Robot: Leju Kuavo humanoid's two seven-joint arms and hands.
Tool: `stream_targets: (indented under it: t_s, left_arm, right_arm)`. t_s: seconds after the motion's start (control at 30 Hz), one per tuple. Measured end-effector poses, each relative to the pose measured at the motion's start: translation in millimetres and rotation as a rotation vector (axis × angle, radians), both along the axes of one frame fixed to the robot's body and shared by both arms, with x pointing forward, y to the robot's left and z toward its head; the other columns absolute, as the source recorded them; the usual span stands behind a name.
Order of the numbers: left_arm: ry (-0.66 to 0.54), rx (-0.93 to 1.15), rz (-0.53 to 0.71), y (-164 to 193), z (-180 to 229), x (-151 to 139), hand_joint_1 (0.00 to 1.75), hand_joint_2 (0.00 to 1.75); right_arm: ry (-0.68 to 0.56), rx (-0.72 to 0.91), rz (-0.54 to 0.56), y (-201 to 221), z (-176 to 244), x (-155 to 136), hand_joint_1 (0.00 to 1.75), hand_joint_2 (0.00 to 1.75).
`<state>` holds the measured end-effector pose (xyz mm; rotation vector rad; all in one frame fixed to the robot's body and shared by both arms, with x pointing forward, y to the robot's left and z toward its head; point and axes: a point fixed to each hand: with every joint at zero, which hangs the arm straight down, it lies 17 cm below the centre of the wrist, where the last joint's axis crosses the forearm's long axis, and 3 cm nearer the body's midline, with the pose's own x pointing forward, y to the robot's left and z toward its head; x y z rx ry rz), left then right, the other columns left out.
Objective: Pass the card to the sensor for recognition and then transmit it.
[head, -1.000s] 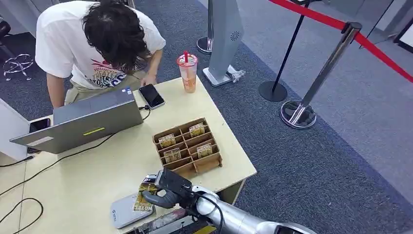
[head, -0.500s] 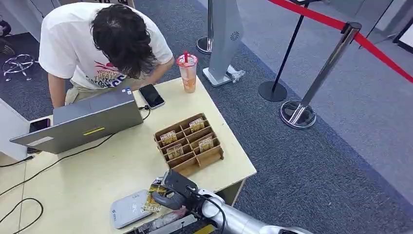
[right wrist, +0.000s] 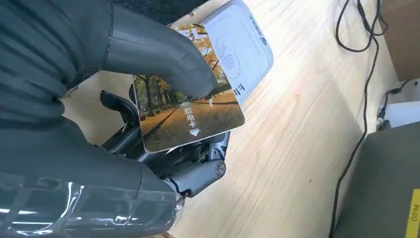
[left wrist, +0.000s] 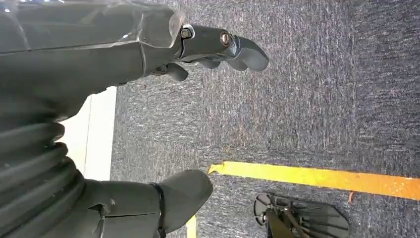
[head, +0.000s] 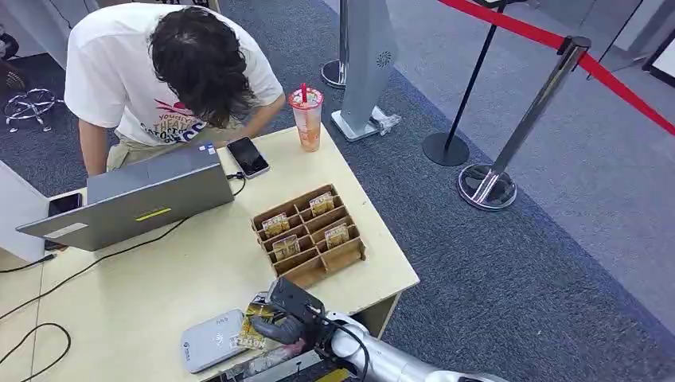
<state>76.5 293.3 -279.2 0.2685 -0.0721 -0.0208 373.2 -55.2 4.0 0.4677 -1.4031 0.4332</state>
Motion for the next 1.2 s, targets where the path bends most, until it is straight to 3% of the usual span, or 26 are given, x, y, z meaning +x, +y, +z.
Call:
stream_targets:
  t_s: [1.2]
  left_arm:
    - [0.022, 0.004, -0.001, 6.3, -1.2, -9.8, 0.0, 1.75]
  right_arm:
    - [0.067, -0.052, 0.038, 5.4, -27.1, -19.0, 1.75, 1.75]
